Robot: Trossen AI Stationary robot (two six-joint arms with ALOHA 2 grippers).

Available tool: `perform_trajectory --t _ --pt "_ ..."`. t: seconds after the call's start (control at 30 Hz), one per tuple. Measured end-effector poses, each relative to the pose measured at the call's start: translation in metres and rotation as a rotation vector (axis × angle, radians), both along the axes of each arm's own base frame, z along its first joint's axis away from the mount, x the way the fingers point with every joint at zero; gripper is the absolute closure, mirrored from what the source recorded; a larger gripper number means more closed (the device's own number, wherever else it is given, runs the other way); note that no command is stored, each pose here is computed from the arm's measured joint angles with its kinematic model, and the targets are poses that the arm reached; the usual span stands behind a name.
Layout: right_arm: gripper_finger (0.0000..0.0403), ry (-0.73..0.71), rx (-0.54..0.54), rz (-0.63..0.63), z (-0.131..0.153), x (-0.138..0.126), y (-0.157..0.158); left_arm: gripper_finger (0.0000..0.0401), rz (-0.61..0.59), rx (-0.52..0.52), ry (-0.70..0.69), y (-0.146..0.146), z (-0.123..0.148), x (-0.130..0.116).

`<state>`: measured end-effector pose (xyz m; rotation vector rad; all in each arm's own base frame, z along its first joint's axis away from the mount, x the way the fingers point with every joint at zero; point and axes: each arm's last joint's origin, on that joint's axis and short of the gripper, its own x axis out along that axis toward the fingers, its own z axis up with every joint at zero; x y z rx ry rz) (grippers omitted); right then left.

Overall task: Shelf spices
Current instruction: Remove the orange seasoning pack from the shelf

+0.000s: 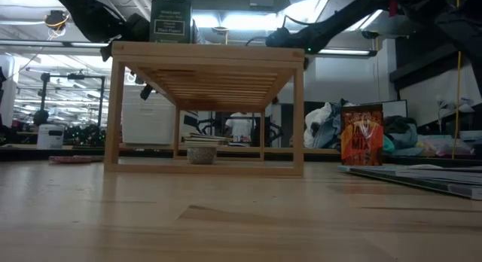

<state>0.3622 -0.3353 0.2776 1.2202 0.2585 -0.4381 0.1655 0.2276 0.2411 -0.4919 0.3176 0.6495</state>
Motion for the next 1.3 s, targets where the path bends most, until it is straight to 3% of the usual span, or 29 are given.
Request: perform_trajectory --t 0.27,0.63,1.3 --pt "0.037 0.041 -0.004 0.038 -0.004 -0.003 0.001 0.0401 -0.009 0.003 -0.009 -0.001 0.001 0.002" --pt "0.037 0.025 0.002 0.112 -0.004 0.014 0.019 0.0401 -0.087 0.014 -0.063 -0.009 0.005 0.015" --pt "0.037 0.029 0.006 0.126 -0.004 0.019 0.026 0.0401 -0.164 0.015 -0.075 -0.024 0.007 0.032"
